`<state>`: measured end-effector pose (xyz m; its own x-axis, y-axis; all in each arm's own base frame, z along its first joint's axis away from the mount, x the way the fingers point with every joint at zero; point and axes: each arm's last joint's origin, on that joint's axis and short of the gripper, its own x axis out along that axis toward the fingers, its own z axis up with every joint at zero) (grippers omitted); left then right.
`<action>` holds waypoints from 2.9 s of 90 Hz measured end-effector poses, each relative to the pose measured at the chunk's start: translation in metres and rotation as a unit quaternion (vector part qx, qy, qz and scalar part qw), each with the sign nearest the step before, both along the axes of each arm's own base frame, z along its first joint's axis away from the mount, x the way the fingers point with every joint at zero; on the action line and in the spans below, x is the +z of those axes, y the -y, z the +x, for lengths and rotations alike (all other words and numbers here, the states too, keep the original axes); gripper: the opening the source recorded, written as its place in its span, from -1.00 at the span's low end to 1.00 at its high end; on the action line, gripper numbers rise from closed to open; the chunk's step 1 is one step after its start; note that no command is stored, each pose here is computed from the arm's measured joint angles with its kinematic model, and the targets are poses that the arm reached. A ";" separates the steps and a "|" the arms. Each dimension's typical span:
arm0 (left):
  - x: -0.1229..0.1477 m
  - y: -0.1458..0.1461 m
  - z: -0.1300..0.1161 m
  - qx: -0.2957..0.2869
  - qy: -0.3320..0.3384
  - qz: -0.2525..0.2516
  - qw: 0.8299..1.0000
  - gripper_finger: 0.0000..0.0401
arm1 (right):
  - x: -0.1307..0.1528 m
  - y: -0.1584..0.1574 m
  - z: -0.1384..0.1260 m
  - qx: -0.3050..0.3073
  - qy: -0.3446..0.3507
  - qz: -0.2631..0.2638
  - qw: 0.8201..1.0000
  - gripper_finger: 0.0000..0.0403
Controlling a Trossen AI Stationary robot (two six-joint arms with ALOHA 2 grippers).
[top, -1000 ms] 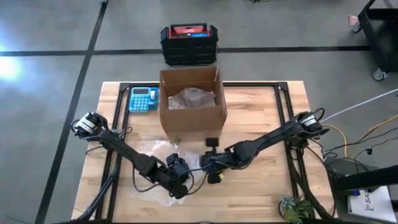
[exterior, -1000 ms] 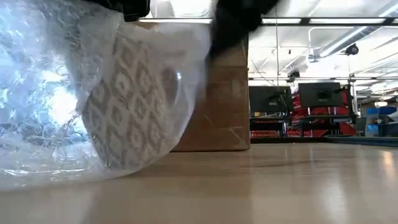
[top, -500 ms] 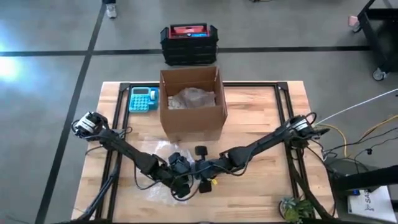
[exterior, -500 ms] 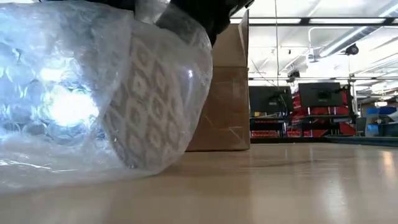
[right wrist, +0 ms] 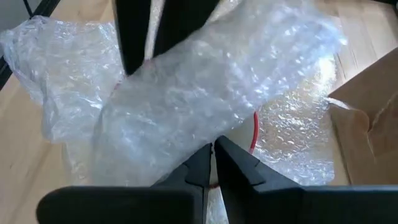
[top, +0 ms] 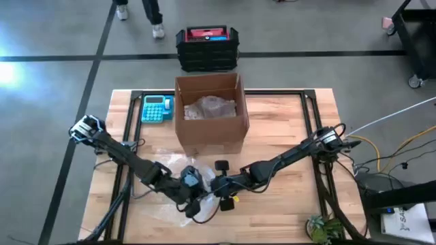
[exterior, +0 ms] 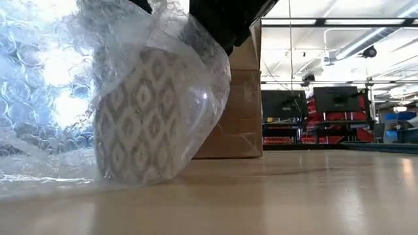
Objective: Wrap mug
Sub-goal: Wrap the gray mug with transparent bubble wrap
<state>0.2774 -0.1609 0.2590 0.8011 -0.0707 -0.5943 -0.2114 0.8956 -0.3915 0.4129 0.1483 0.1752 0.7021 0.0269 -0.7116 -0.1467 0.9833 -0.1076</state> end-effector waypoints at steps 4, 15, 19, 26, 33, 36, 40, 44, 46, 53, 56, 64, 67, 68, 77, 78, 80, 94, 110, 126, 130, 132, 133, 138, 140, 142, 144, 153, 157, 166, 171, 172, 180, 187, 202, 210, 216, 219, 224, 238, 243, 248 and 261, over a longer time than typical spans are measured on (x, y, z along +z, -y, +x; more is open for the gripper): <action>0.002 -0.002 -0.001 0.010 0.008 0.009 1.000 -0.90 | 0.000 0.000 0.000 0.000 0.000 0.000 1.000 -0.93; -0.003 -0.004 0.004 0.016 0.002 0.020 1.000 -0.90 | 0.000 0.000 0.000 0.000 0.000 0.000 1.000 -0.93; -0.009 -0.005 0.008 0.015 -0.007 0.030 0.999 -0.90 | 0.000 0.000 0.000 0.000 0.000 0.000 1.000 -0.93; -0.024 -0.004 0.015 0.018 -0.029 0.041 0.999 -0.90 | 0.000 0.000 0.000 0.000 0.000 0.000 1.000 -0.93; -0.037 -0.001 0.020 0.012 -0.049 0.042 0.998 -0.90 | -0.001 0.000 -0.001 0.000 -0.007 -0.004 1.000 -0.93; -0.041 0.001 0.022 0.009 -0.054 0.041 0.998 -0.90 | -0.001 0.000 -0.001 0.002 -0.008 -0.002 1.000 -0.93; -0.046 0.003 0.023 0.009 -0.060 0.042 0.997 -0.90 | -0.001 -0.001 -0.001 0.003 -0.009 -0.001 1.000 -0.93; -0.050 0.004 0.024 0.009 -0.067 0.040 0.997 -0.90 | 0.000 -0.001 -0.002 0.003 -0.010 0.001 1.000 -0.93; -0.052 0.004 0.024 0.006 -0.073 0.039 0.997 -0.90 | 0.000 0.000 -0.002 0.001 -0.009 0.001 1.000 -0.93; -0.058 0.005 0.025 0.001 -0.084 0.037 0.996 -0.90 | 0.009 0.000 -0.002 -0.003 -0.015 0.002 1.000 -0.93; -0.058 0.005 0.025 -0.003 -0.088 0.034 0.996 -0.90 | 0.014 0.000 -0.002 -0.004 -0.022 0.000 1.000 -0.93; -0.061 0.006 0.025 -0.007 -0.093 0.032 0.995 -0.90 | 0.030 -0.002 -0.003 0.006 -0.038 0.005 0.999 -0.93; -0.062 0.006 0.025 -0.007 -0.095 0.033 0.995 -0.90 | 0.035 -0.002 -0.003 0.013 -0.045 0.010 0.999 -0.93; -0.062 0.006 0.025 -0.007 -0.095 0.033 0.995 -0.90 | 0.036 -0.003 -0.003 0.015 -0.047 0.012 0.999 -0.93; -0.063 0.007 0.026 -0.007 -0.097 0.035 0.995 -0.90 | 0.047 -0.007 -0.001 0.036 -0.047 0.037 0.998 -0.93; -0.063 0.007 0.026 -0.007 -0.097 0.035 0.995 -0.90 | 0.048 -0.008 0.000 0.038 -0.044 0.040 0.997 -0.93; -0.063 0.007 0.026 -0.007 -0.097 0.035 0.995 -0.90 | 0.049 -0.008 0.000 0.042 -0.039 0.045 0.997 -0.93; -0.061 0.007 0.026 -0.009 -0.088 0.032 0.996 -0.90 | 0.026 -0.009 0.010 0.031 -0.053 0.054 0.997 -0.93; -0.052 0.007 0.024 -0.020 -0.092 0.025 0.995 -0.90 | 0.009 -0.006 0.017 0.012 -0.066 0.057 0.996 -0.93; -0.031 0.010 0.019 -0.031 -0.119 0.038 0.992 -0.90 | 0.012 -0.008 0.020 0.016 -0.046 0.060 0.997 -0.93; -0.026 0.010 0.018 -0.028 -0.128 0.040 0.991 -0.90 | 0.014 -0.009 0.021 0.019 -0.038 0.064 0.997 -0.93; -0.023 0.011 0.017 -0.027 -0.132 0.042 0.990 -0.90 | 0.015 -0.009 0.021 0.019 -0.037 0.064 0.997 -0.93; -0.023 0.011 0.017 -0.026 -0.135 0.043 0.989 -0.90 | 0.015 -0.009 0.021 0.019 -0.037 0.064 0.997 -0.93; -0.019 0.011 0.014 -0.024 -0.152 0.052 0.987 -0.90 | 0.017 -0.009 0.023 0.021 -0.034 0.063 0.997 -0.93; -0.018 0.011 0.013 -0.024 -0.158 0.055 0.986 -0.90 | 0.018 -0.009 0.023 0.023 -0.032 0.062 0.997 -0.93; -0.018 0.011 0.013 -0.023 -0.160 0.056 0.985 -0.90 | 0.019 -0.009 0.024 0.024 -0.031 0.061 0.997 -0.93; -0.018 0.011 0.013 -0.022 -0.161 0.056 0.985 -0.90 | 0.019 -0.009 0.024 0.025 -0.031 0.060 0.997 -0.93; -0.019 0.010 0.012 -0.022 -0.164 0.054 0.985 -0.90 | 0.021 -0.009 0.024 0.026 -0.032 0.058 0.997 -0.93; -0.021 0.010 0.011 -0.026 -0.172 0.044 0.984 -0.90 | 0.020 -0.009 0.025 0.027 -0.033 0.059 0.997 -0.93; -0.027 0.011 0.009 -0.036 -0.196 0.027 0.980 -0.90 | 0.016 -0.009 0.023 0.027 -0.047 0.055 0.997 -0.93; -0.027 0.011 0.008 -0.040 -0.199 0.022 0.979 -0.90 | 0.012 -0.009 0.020 0.032 -0.065 0.051 0.996 -0.93; -0.027 0.011 0.008 -0.040 -0.200 0.021 0.979 -0.90 | 0.011 -0.009 0.020 0.032 -0.066 0.050 0.996 -0.93; -0.027 0.011 0.007 -0.046 -0.207 0.018 0.977 -0.90 | 0.012 -0.010 0.020 0.035 -0.062 0.050 0.996 -0.93; -0.027 0.012 0.006 -0.050 -0.211 0.020 0.976 -0.90 | 0.015 -0.011 0.020 0.037 -0.056 0.052 0.996 -0.93; -0.010 0.012 0.007 -0.063 -0.191 0.040 0.979 -0.90 | 0.016 -0.011 0.020 0.037 -0.053 0.053 0.997 -0.93; 0.011 0.010 0.004 -0.046 -0.163 0.061 0.984 -0.90 | 0.017 -0.011 0.020 0.036 -0.051 0.052 0.997 -0.93; 0.020 0.008 0.002 -0.034 -0.148 0.074 0.986 -0.90 | 0.017 -0.011 0.020 0.036 -0.048 0.053 0.997 -0.93; 0.021 0.007 0.002 -0.027 -0.142 0.081 0.986 -0.90 | 0.018 -0.011 0.021 0.036 -0.046 0.053 0.997 -0.93; 0.020 0.007 0.003 -0.016 -0.132 0.089 0.987 -0.90 | 0.018 -0.011 0.021 0.035 -0.046 0.053 0.997 -0.93; -0.010 0.007 0.010 -0.012 -0.131 0.087 0.987 -0.90 | 0.017 -0.011 0.020 0.035 -0.052 0.052 0.997 -0.93; -0.024 0.009 0.012 -0.017 -0.125 0.076 0.989 -0.90 | 0.015 -0.012 0.019 0.037 -0.059 0.050 0.996 -0.93; -0.033 0.011 0.014 -0.027 -0.112 0.057 0.992 -0.90 | 0.015 -0.012 0.018 0.039 -0.061 0.051 0.996 -0.93; -0.060 0.006 0.007 -0.011 -0.136 0.035 0.990 -0.90 | 0.027 -0.009 0.020 0.030 -0.036 0.058 0.997 -0.93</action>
<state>0.2848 -0.1674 0.1993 0.6093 -0.0368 -0.7921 -0.2804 0.9244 -0.2586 0.4329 0.1572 0.2018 0.6434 0.1525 -0.7502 -0.2082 0.9779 0.0202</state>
